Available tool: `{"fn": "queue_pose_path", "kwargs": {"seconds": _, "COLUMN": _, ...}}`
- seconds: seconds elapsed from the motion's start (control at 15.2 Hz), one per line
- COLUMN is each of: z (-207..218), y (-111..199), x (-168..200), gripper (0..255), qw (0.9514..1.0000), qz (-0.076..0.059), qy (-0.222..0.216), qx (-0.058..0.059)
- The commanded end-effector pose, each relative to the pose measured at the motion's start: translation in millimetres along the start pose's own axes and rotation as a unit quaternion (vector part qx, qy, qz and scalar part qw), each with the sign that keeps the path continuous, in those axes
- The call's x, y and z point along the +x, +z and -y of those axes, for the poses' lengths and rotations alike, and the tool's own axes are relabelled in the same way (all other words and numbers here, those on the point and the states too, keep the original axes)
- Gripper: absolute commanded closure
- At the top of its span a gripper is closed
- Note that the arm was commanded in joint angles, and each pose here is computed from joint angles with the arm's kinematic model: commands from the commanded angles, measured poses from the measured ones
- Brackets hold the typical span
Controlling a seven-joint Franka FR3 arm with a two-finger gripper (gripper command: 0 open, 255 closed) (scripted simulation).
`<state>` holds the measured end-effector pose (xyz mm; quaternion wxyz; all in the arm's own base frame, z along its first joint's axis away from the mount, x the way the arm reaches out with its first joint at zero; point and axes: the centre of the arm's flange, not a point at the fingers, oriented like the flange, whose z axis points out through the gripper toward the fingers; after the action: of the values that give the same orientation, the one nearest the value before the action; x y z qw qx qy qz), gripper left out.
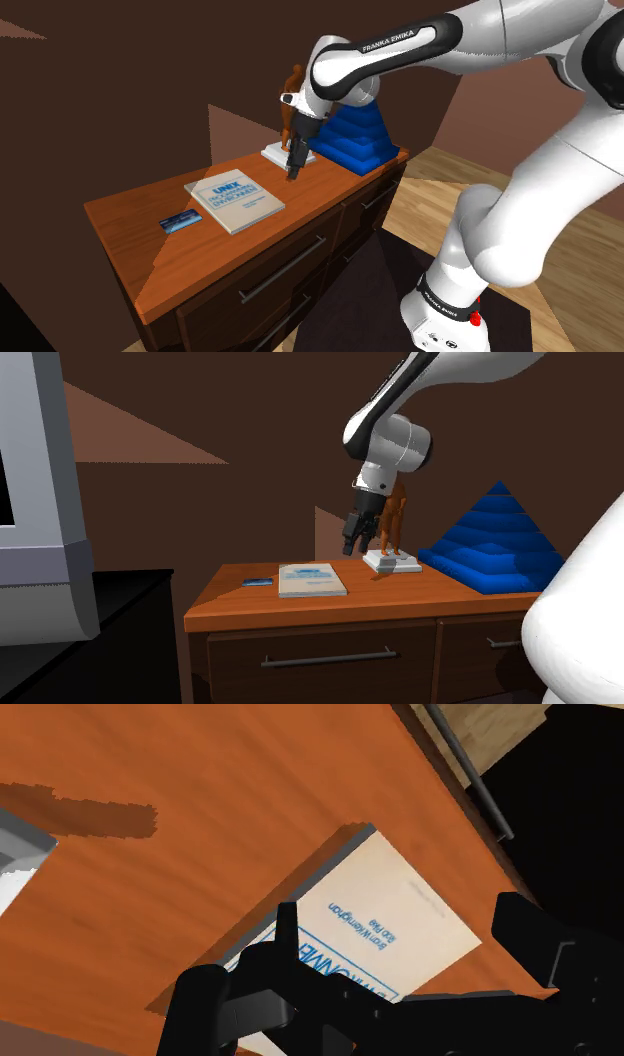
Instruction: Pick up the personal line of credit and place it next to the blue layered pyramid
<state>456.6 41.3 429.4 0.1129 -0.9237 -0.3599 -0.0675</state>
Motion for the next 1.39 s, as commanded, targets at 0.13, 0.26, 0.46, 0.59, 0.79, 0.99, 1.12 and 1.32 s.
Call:
{"fn": "queue_pose_path", "kwargs": {"seconds": 0.13, "z": -4, "y": 30, "x": 38, "gripper": 0, "qw": 0.9973, "qz": -0.027, "qy": -0.067, "qx": 0.012}}
{"fn": "queue_pose_path", "kwargs": {"seconds": 0.26, "z": -4, "y": 44, "x": 57, "gripper": 0, "qw": 0.9940, "qz": -0.040, "qy": -0.100, "qx": 0.018}}
{"fn": "queue_pose_path", "kwargs": {"seconds": 0.46, "z": 0, "y": 64, "x": 85, "gripper": 0, "qw": 0.9866, "qz": -0.060, "qy": -0.149, "qx": 0.028}}
{"fn": "queue_pose_path", "kwargs": {"seconds": 0.59, "z": 4, "y": 76, "x": 105, "gripper": 0, "qw": 0.9801, "qz": -0.073, "qy": -0.181, "qx": 0.034}}
{"fn": "queue_pose_path", "kwargs": {"seconds": 0.79, "z": 12, "y": 94, "x": 134, "gripper": 0, "qw": 0.9680, "qz": -0.092, "qy": -0.229, "qx": 0.043}}
{"fn": "queue_pose_path", "kwargs": {"seconds": 0.99, "z": 24, "y": 110, "x": 162, "gripper": 0, "qw": 0.9531, "qz": -0.111, "qy": -0.277, "qx": 0.052}}
{"fn": "queue_pose_path", "kwargs": {"seconds": 1.12, "z": 34, "y": 120, "x": 181, "gripper": 0, "qw": 0.9416, "qz": -0.124, "qy": -0.308, "qx": 0.058}}
{"fn": "queue_pose_path", "kwargs": {"seconds": 1.32, "z": 51, "y": 134, "x": 208, "gripper": 0, "qw": 0.9220, "qz": -0.142, "qy": -0.354, "qx": 0.067}}
